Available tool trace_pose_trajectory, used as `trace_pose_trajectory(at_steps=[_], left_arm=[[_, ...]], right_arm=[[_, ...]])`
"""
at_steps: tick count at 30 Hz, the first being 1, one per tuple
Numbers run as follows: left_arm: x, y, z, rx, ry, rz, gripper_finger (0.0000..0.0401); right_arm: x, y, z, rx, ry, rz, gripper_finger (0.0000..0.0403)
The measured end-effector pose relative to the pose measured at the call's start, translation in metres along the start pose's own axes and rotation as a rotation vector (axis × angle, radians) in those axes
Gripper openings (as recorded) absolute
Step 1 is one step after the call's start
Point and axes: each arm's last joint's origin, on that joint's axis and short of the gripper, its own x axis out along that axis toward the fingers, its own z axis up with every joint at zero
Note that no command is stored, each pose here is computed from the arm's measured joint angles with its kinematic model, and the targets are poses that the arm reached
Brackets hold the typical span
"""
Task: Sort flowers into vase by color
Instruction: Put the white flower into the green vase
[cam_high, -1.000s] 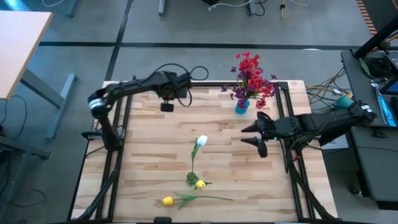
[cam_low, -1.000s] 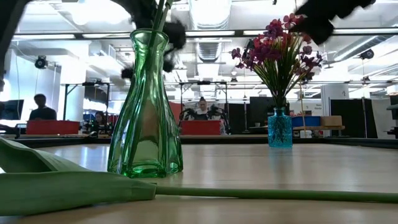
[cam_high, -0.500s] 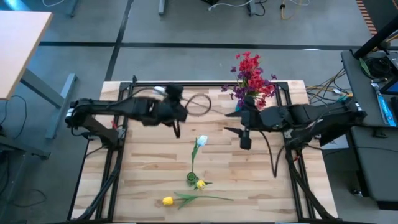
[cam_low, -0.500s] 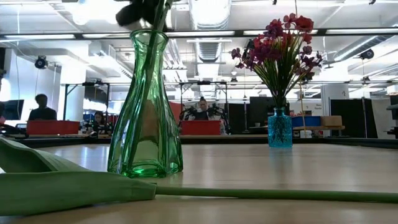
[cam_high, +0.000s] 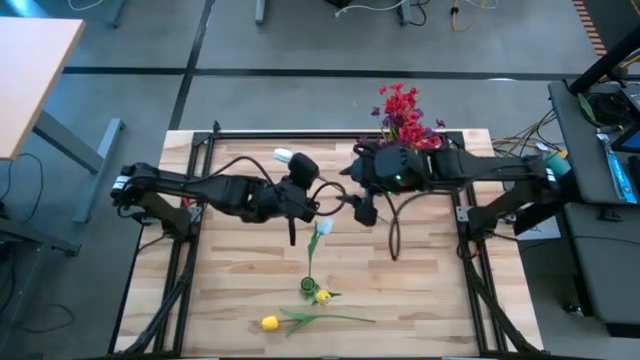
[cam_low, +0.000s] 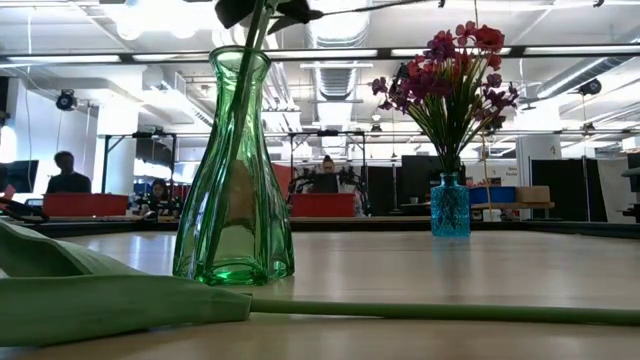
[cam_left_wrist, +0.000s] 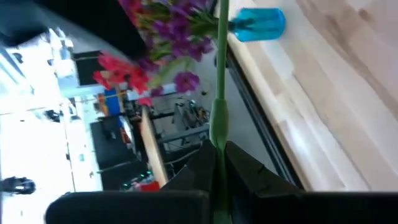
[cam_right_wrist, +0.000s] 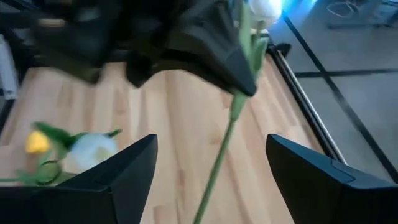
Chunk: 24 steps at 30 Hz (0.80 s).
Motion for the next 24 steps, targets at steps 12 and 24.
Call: trace_pose_trajectory(at_steps=[12, 24], left_arm=[[0.007, 0.002, 0.017, 0.083, -0.038, 0.069, 0.0003], [0.017, 0.001, 0.027, 0.163, 0.023, 0.135, 0.0003]], right_arm=[[0.012, -0.033, -0.002, 0.043, 0.052, 0.024, 0.0232], [0.024, -0.037, -0.006, 0.074, 0.093, 0.056, 0.0213]])
